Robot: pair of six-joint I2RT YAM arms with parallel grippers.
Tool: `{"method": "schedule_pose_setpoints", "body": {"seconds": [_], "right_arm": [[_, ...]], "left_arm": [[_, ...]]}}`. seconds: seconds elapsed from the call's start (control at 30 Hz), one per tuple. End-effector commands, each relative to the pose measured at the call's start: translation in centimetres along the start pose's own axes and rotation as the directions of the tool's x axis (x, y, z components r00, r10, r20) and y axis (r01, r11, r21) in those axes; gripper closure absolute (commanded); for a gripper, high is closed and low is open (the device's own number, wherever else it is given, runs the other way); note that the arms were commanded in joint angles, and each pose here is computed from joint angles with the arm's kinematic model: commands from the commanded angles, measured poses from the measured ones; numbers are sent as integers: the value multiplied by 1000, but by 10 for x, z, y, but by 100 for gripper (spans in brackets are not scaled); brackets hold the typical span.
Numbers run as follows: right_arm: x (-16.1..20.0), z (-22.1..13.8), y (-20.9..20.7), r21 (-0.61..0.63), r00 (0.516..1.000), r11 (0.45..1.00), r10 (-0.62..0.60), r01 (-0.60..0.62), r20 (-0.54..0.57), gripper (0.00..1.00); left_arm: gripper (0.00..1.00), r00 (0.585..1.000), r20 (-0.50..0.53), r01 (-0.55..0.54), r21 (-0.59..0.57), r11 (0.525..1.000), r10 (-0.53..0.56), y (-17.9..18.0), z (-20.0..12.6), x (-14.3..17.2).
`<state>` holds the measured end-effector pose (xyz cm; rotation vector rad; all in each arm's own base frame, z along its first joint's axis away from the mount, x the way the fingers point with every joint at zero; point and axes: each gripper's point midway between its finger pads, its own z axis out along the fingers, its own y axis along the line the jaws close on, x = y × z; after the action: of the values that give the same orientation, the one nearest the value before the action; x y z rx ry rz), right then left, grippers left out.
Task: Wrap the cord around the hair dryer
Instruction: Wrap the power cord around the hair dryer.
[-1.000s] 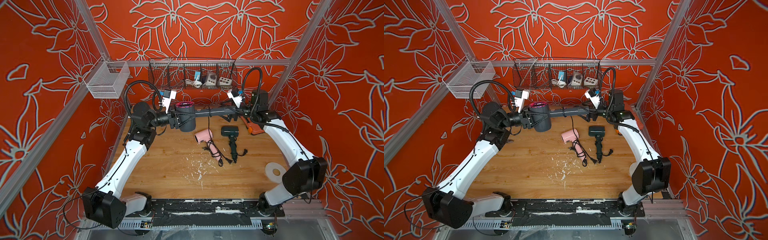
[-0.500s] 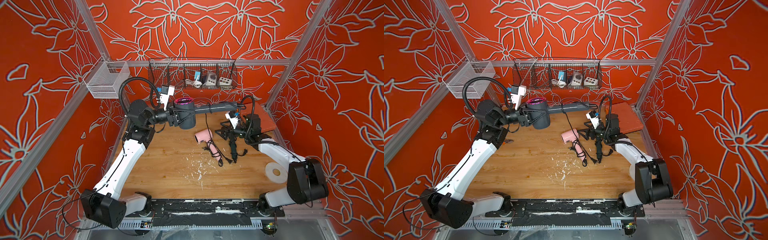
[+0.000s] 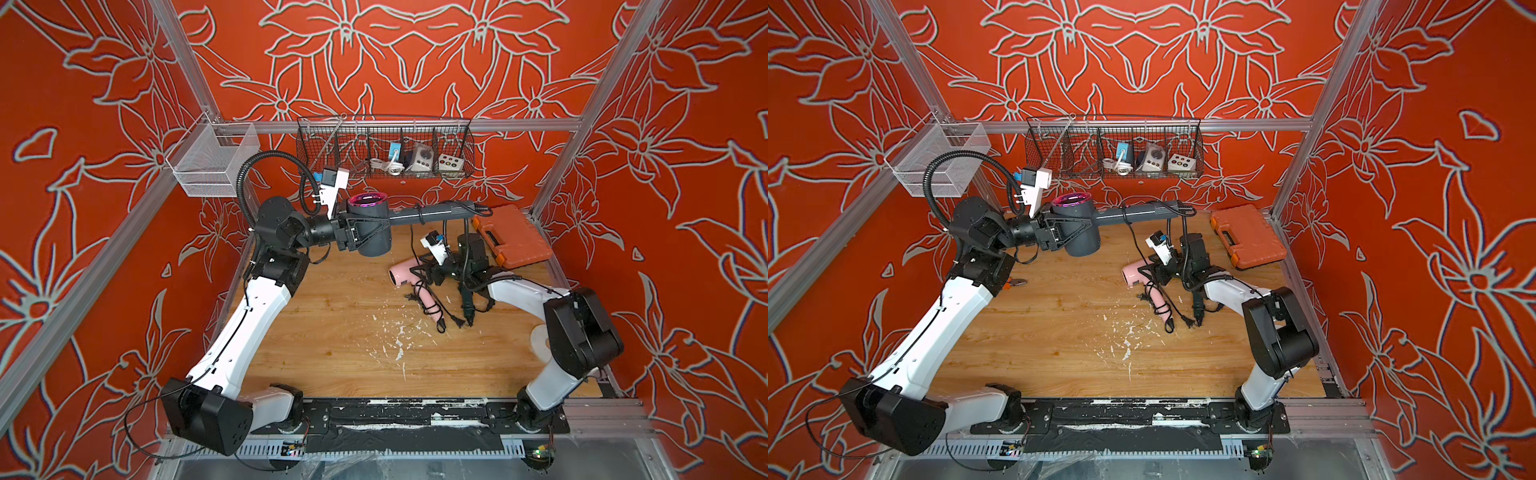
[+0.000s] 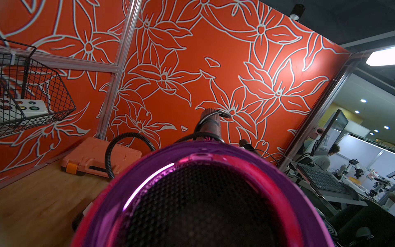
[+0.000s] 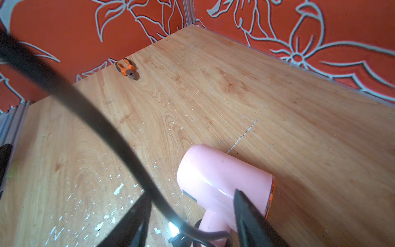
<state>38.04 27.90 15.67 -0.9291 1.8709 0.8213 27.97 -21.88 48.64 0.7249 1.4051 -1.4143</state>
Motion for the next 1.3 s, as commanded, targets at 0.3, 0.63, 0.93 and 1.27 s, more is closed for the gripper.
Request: {"method": "schedule_pose_setpoints", "body": {"seconds": [0.3, 0.63, 0.93, 1.27], "right_arm": [[-19, -3, 1, 57, 997, 997, -52, 49, 59, 100], [-2, -33, 59, 72, 975, 973, -218, 221, -46, 100], [-27, -68, 121, 44, 911, 915, -393, 401, -126, 100], [-70, -129, 176, 9, 820, 829, -551, 559, -154, 100]], "left_arm": [[100, 991, 108, -71, -43, 997, 75, -2, -2, -33], [100, 951, 302, 23, -273, 962, 63, 55, -29, -69], [100, 955, 282, 47, -465, 884, 98, 114, -50, -70], [100, 984, 157, 27, -620, 784, 90, 166, -68, -30]]}}
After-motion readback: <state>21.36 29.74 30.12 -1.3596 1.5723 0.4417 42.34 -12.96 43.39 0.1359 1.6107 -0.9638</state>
